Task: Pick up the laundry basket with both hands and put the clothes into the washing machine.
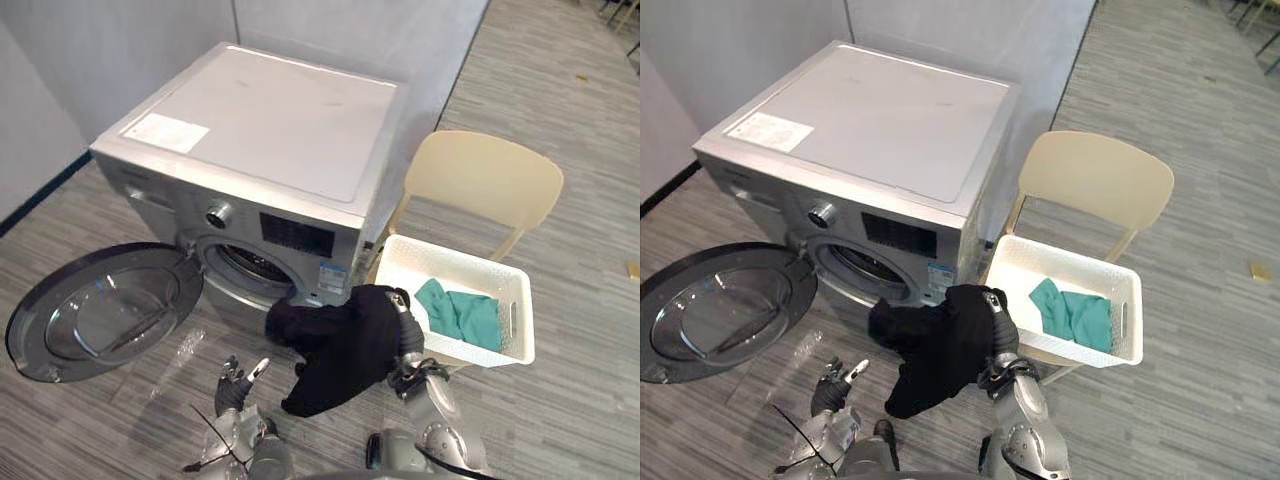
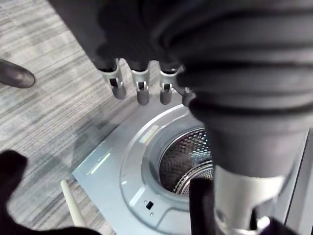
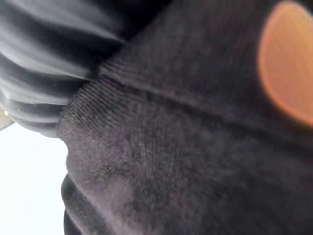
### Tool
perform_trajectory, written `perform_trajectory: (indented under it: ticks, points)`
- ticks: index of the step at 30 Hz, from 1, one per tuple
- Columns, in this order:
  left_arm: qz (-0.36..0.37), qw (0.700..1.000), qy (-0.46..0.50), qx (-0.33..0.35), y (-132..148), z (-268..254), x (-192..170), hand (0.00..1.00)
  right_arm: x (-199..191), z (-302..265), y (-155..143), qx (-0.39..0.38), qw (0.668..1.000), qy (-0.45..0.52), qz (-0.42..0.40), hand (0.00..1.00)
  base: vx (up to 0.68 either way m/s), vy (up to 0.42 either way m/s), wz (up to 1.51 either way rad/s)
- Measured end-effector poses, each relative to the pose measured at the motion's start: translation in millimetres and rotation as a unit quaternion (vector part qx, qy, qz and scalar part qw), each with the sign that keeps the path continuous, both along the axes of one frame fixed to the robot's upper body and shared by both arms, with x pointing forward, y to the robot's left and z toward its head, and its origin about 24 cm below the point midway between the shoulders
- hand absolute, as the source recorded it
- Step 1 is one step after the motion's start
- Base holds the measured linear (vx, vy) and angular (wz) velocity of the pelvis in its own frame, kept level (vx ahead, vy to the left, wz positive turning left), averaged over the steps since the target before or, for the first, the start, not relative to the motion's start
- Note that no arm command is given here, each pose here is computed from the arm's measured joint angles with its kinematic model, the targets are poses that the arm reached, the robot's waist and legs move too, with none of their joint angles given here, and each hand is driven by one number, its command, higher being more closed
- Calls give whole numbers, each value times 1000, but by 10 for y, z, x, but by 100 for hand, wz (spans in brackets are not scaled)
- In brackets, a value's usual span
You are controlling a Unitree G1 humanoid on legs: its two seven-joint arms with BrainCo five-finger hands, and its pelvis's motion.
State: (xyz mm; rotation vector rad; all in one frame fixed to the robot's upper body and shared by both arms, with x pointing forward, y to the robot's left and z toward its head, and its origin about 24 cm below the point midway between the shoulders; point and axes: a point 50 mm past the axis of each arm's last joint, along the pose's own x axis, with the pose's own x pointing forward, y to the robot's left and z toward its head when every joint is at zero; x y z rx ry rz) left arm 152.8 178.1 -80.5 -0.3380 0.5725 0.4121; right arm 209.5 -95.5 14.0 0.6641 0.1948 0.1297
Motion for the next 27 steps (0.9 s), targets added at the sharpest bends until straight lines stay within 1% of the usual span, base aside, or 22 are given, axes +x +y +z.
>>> perform_trajectory:
  ticks: [2,3,4,8,11,13,16,18,21,24,25,27]
  points:
    - [2,1000,-6,-10,-65,16,16,0,-74,-25,-67,-6,1000,6,-9,100,105,-101,10]
    - [-8,1000,-9,-12,-108,26,27,0,-127,-41,-100,-8,1000,11,-13,100,125,-73,25]
    - [-10,1000,-13,-10,-110,45,28,0,-148,-51,-92,-7,1000,14,-12,100,97,-57,24]
    - [11,1000,-19,-6,-40,82,-57,0,-204,-41,-8,2,1000,16,7,100,50,6,0]
    - [34,999,16,0,50,-5,-291,0,-236,88,20,7,1000,-13,20,100,85,108,-42]
    - [32,999,13,0,51,3,-268,0,-212,105,-5,5,1000,-18,15,100,158,200,-41]
    - [24,1000,3,0,27,24,-181,0,-205,96,-55,1,1000,-15,4,100,164,315,-29]
    - [14,1000,0,-5,-30,25,-145,0,-190,64,-90,2,1000,-6,-10,100,235,574,-4]
    - [2,999,-31,3,-20,120,70,0,-143,54,-62,21,999,-1,-29,100,161,479,59]
    - [-11,999,-32,12,-5,128,87,0,-129,72,5,25,1000,-5,-15,100,71,490,14]
    - [-27,999,-30,18,-20,123,88,0,-132,85,0,25,1000,-7,-16,100,-2,442,-4]
    - [-34,999,-27,26,-29,112,87,0,-146,73,0,25,1000,-4,-16,100,-12,387,-42]
